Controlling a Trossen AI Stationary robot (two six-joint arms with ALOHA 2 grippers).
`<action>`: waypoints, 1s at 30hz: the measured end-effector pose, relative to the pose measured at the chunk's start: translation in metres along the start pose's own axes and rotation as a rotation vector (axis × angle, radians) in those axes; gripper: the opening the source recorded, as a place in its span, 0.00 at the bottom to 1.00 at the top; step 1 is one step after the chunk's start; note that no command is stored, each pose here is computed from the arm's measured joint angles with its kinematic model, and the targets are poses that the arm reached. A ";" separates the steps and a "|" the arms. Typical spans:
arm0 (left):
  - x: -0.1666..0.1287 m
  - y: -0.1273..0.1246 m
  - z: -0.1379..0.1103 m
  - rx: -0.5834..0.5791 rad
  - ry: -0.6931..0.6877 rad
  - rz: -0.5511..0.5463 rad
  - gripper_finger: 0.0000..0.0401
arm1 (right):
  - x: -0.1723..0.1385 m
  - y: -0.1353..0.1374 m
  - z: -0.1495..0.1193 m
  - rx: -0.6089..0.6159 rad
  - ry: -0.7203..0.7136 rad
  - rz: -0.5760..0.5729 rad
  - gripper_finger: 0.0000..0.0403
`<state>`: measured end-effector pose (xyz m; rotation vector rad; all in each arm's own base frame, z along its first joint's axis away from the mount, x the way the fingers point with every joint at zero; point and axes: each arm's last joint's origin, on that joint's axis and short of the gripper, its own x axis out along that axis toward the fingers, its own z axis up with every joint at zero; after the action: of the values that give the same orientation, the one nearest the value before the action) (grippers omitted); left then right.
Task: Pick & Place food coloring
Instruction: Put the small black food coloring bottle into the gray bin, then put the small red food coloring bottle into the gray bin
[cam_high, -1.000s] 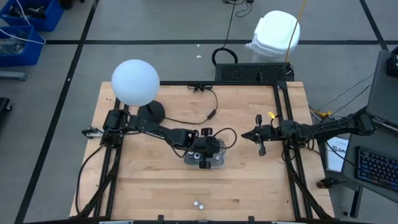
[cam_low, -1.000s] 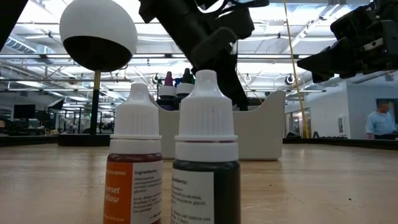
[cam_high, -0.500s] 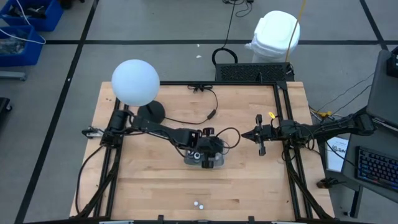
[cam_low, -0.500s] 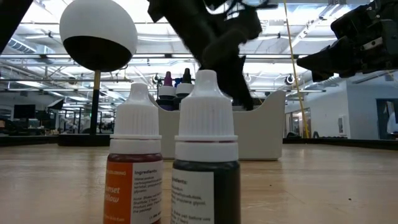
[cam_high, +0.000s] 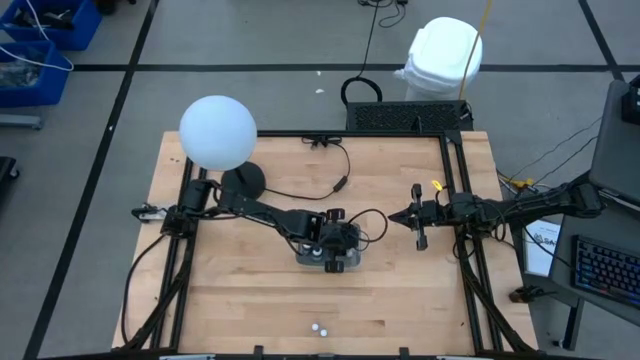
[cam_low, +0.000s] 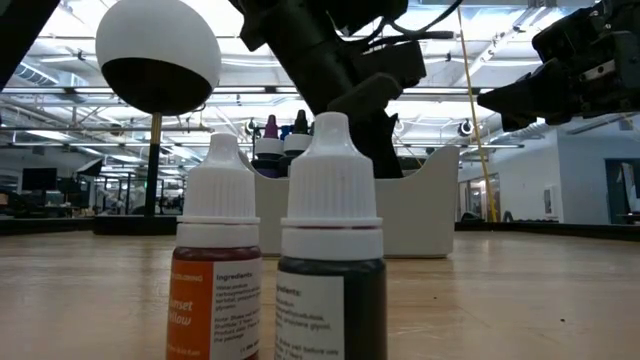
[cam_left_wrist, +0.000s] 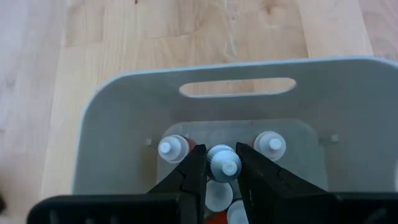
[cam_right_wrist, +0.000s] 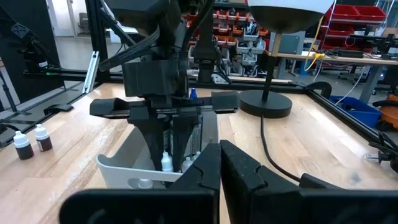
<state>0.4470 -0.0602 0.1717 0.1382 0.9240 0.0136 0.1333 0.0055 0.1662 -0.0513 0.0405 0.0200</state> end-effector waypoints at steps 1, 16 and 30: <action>0.000 0.000 0.000 0.003 -0.003 -0.001 0.18 | 0.000 0.000 0.000 0.000 0.000 0.000 0.00; 0.001 0.008 0.003 0.003 -0.025 0.003 0.34 | 0.000 0.000 0.000 0.000 0.000 0.000 0.00; -0.097 -0.038 0.069 0.117 -0.026 0.038 0.34 | 0.000 0.000 -0.001 0.002 0.009 0.000 0.00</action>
<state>0.4414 -0.1125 0.2846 0.2638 0.8958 -0.0071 0.1332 0.0055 0.1653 -0.0490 0.0499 0.0199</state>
